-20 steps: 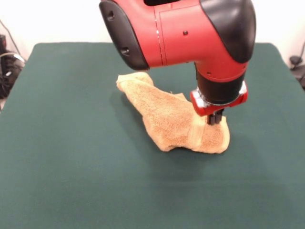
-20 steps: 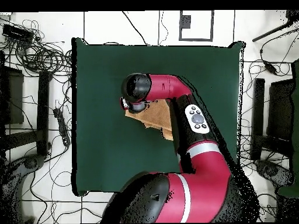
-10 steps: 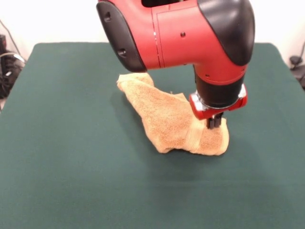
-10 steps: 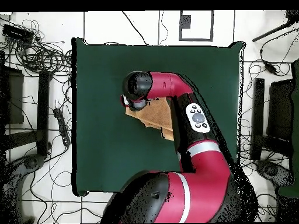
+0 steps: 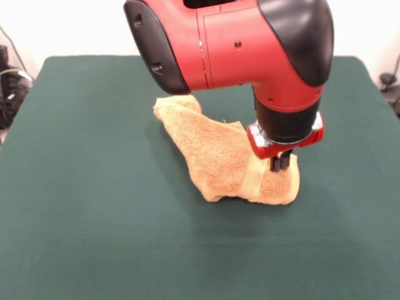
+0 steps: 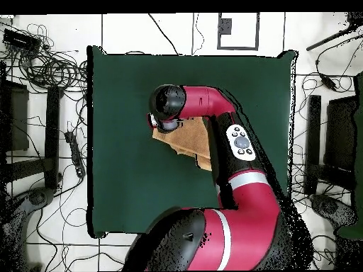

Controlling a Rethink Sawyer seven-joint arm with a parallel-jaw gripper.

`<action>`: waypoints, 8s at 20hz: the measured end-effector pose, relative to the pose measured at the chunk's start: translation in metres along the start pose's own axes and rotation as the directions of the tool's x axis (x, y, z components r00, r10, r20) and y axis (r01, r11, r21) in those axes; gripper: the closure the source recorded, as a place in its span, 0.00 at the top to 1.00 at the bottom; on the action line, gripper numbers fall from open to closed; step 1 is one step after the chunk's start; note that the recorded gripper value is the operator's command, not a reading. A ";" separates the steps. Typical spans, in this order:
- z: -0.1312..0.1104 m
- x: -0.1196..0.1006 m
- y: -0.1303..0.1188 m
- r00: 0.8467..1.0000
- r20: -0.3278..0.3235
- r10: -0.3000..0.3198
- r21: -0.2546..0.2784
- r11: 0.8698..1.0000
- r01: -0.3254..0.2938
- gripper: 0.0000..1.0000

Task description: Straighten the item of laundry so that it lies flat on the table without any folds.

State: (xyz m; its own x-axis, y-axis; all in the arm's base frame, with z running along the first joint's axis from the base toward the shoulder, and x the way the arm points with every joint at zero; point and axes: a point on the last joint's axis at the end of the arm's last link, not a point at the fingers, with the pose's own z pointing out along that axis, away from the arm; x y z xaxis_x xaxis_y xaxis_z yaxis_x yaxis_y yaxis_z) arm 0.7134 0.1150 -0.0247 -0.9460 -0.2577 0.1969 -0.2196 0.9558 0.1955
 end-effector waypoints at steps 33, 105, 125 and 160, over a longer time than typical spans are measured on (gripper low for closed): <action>-0.054 -0.013 0.008 0.999 0.015 0.034 -0.041 0.999 -0.033 0.00; 0.025 -0.045 0.010 0.996 -0.069 0.048 -0.033 0.998 -0.050 0.00; 0.021 -0.038 0.025 0.999 -0.008 0.033 -0.031 0.999 -0.034 1.00; 0.022 -0.028 0.026 0.999 -0.044 0.014 0.068 0.998 -0.011 1.00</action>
State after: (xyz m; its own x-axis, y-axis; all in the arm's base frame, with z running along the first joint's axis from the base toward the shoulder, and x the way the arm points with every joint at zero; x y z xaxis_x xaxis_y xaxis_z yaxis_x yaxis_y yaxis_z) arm 0.7289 0.1497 -0.0463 -0.9374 -0.2505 0.2420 -0.2253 0.9660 0.1271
